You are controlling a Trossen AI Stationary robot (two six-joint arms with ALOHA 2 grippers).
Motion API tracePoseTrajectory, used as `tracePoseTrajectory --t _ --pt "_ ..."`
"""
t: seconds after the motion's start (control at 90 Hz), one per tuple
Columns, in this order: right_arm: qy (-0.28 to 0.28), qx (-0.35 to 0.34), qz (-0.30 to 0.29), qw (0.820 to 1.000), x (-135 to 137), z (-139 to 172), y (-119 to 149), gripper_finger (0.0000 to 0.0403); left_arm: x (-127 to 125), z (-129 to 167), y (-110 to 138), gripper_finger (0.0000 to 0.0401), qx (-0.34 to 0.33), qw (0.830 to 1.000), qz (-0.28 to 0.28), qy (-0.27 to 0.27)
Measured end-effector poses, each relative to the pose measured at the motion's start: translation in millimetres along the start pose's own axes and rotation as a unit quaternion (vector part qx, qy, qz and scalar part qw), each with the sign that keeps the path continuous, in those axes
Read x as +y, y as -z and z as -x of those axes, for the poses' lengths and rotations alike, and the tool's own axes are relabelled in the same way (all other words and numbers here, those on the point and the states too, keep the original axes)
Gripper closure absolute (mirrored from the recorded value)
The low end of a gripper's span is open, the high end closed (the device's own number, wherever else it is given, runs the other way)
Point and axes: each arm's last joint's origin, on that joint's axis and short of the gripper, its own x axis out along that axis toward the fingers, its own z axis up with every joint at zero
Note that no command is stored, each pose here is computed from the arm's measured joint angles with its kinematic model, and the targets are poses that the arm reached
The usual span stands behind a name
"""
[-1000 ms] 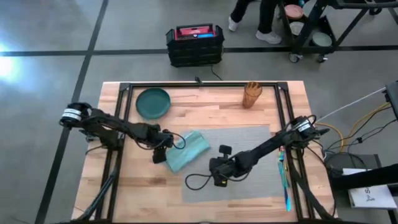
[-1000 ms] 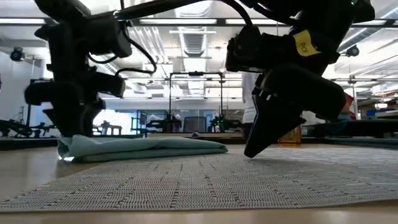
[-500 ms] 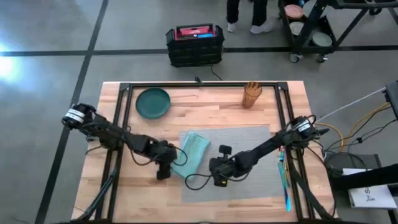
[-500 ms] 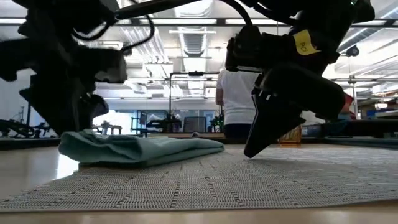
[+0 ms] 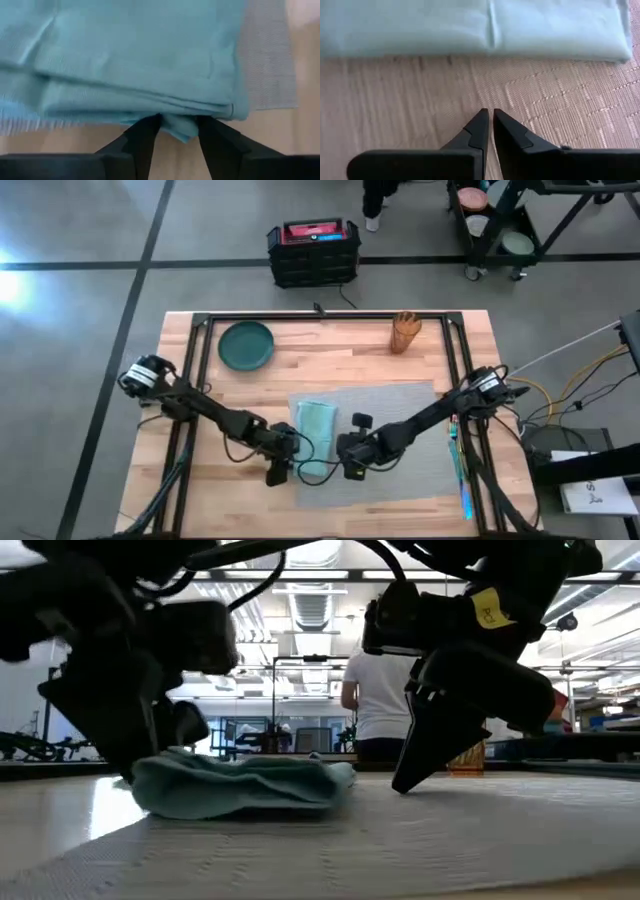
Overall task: Set table place
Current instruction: Put the light blue table napkin on the gray tablemat
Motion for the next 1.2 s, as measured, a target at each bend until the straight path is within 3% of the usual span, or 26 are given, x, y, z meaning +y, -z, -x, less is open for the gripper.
tracePoseTrajectory --t 0.244,0.578,0.756,0.956,1.2 --pt "0.0 0.001 0.001 1.0 0 0 0 0.0389 -9 12 -12 0.0283 0.04 0.999 -0.015 -0.022" --pt "-0.019 0.008 0.003 1.0 -1 11 -5 0.0389 -15 36 -15 0.0283 0.037 0.999 -0.019 -0.022" --pt "-0.033 0.007 0.005 0.999 -4 38 -12 0.0389 -17 45 -28 0.0285 -0.059 0.994 -0.055 -0.077" --pt "-0.033 0.022 0.018 0.999 -11 69 2 0.0389 -15 20 -40 0.0285 -0.135 0.984 -0.091 -0.072" --pt "-0.018 0.061 0.01 0.998 -18 63 45 0.0389 -2 -17 -24 0.0286 -0.08 0.989 -0.079 -0.1"
